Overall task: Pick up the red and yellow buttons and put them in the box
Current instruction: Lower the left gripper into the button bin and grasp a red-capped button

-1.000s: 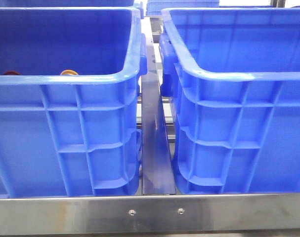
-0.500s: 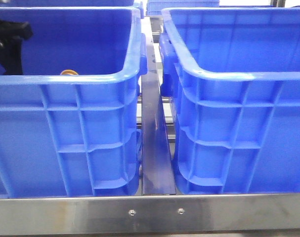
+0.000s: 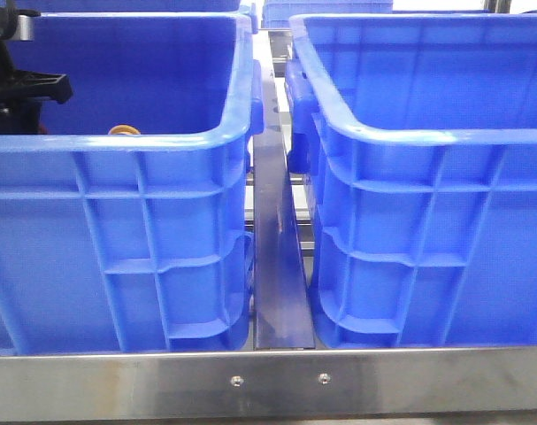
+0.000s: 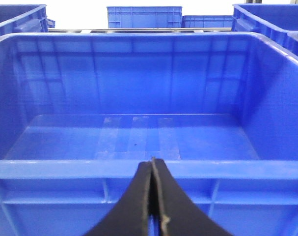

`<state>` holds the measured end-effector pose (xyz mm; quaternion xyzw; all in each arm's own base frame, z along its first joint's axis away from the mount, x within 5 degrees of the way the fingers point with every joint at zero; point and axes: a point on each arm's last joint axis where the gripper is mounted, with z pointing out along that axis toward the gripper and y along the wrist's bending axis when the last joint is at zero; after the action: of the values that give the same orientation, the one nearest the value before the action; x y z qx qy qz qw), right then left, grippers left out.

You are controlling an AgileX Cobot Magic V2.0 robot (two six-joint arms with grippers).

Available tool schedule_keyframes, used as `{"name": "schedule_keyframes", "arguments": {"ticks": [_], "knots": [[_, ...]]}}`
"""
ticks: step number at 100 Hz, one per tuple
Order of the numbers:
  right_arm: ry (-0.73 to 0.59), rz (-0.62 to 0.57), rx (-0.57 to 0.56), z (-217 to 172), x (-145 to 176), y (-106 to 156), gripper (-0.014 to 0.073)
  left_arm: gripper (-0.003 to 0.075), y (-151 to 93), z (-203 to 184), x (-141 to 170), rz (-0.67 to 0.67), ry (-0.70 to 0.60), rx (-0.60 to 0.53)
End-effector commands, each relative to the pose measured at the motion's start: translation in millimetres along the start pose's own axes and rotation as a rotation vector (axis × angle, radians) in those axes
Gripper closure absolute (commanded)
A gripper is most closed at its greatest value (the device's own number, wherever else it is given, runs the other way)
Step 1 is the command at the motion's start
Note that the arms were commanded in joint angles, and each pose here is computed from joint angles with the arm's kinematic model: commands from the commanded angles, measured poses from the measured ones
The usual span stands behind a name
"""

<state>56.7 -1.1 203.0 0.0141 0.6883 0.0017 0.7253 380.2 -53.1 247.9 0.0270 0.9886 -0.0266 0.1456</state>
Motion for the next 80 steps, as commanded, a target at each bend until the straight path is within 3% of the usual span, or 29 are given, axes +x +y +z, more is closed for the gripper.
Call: {"name": "schedule_keyframes", "arguments": {"ticks": [1, 10, 24, 42, 80], "knots": [[-0.096, -0.005, -0.001, -1.9, -6.6, 0.2, 0.0697, 0.059, -4.0, -27.4, -8.3, -0.005, -0.112, 0.018], [-0.096, -0.005, -0.001, -1.9, -6.6, 0.2, 0.0697, 0.0641, -3.5, -29.7, -8.5, -0.001, -0.123, 0.012], [-0.096, -0.005, -0.001, -1.9, -6.6, 0.2, 0.0697, 0.0649, -2.8, -44.2, -8.4, 0.007, -0.172, 0.005], [-0.096, -0.005, -0.001, -1.9, -6.6, 0.2, 0.0697, 0.065, -3.8, -80.0, -4.0, 0.009, -0.349, 0.021], [-0.096, -0.005, -0.001, -1.9, -6.6, 0.2, 0.0697, 0.065, -2.1, -135.9, 47.6, -0.017, -0.652, 0.08]]}}
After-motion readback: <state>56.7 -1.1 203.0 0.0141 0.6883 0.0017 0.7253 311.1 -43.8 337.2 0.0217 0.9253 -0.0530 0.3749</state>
